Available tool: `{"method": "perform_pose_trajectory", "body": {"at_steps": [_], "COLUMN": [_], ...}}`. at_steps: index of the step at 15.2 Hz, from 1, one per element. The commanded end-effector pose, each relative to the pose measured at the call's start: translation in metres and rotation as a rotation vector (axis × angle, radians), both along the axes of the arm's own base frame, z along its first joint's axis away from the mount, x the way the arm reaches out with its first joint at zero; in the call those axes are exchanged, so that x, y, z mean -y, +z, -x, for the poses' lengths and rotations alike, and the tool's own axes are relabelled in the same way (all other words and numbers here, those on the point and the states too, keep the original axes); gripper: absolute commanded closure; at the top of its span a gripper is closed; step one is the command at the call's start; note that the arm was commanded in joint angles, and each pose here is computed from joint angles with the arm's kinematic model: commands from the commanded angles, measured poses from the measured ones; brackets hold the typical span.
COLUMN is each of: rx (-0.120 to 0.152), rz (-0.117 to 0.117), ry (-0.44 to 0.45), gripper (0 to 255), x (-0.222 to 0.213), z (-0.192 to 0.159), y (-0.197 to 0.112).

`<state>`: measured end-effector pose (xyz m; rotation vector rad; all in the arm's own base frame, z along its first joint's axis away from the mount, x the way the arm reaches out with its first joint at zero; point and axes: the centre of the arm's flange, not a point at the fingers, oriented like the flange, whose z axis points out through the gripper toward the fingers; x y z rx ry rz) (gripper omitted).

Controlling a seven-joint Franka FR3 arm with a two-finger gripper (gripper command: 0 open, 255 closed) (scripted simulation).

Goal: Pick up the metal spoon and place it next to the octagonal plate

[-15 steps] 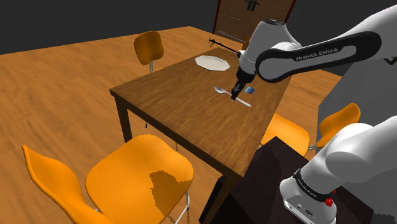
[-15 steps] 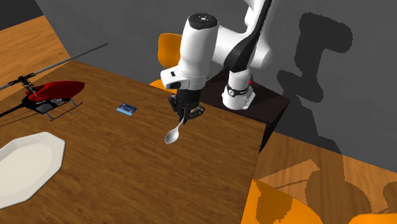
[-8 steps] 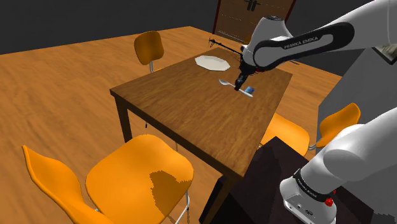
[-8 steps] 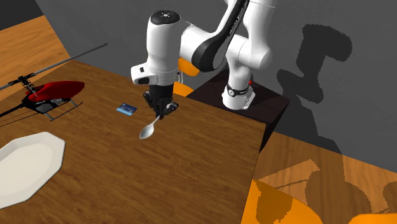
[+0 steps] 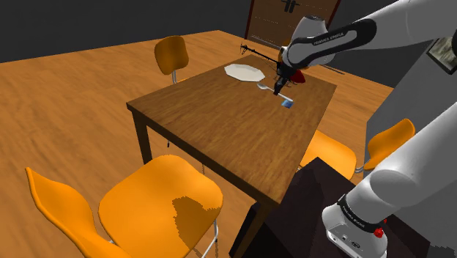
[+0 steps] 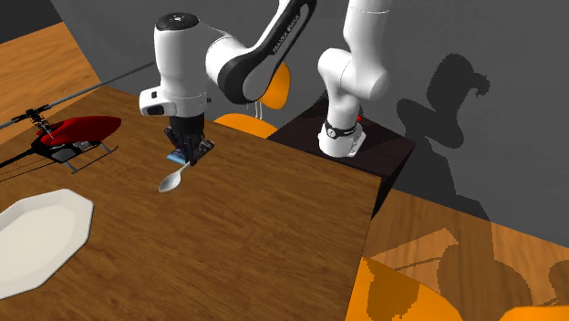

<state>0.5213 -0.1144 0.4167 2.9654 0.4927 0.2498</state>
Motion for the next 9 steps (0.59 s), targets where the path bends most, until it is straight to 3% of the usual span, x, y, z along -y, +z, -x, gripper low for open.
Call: {"method": "perform_pose_trajectory", "body": {"at_steps": [1,9], "rx": [0.000,0.000], "rz": [0.001,0.001], "ry": [0.002,0.002], "gripper": [255,255], "x": [0.022,0.112], "z": [-0.011,-0.067], "y": [0.004,0.005]}}
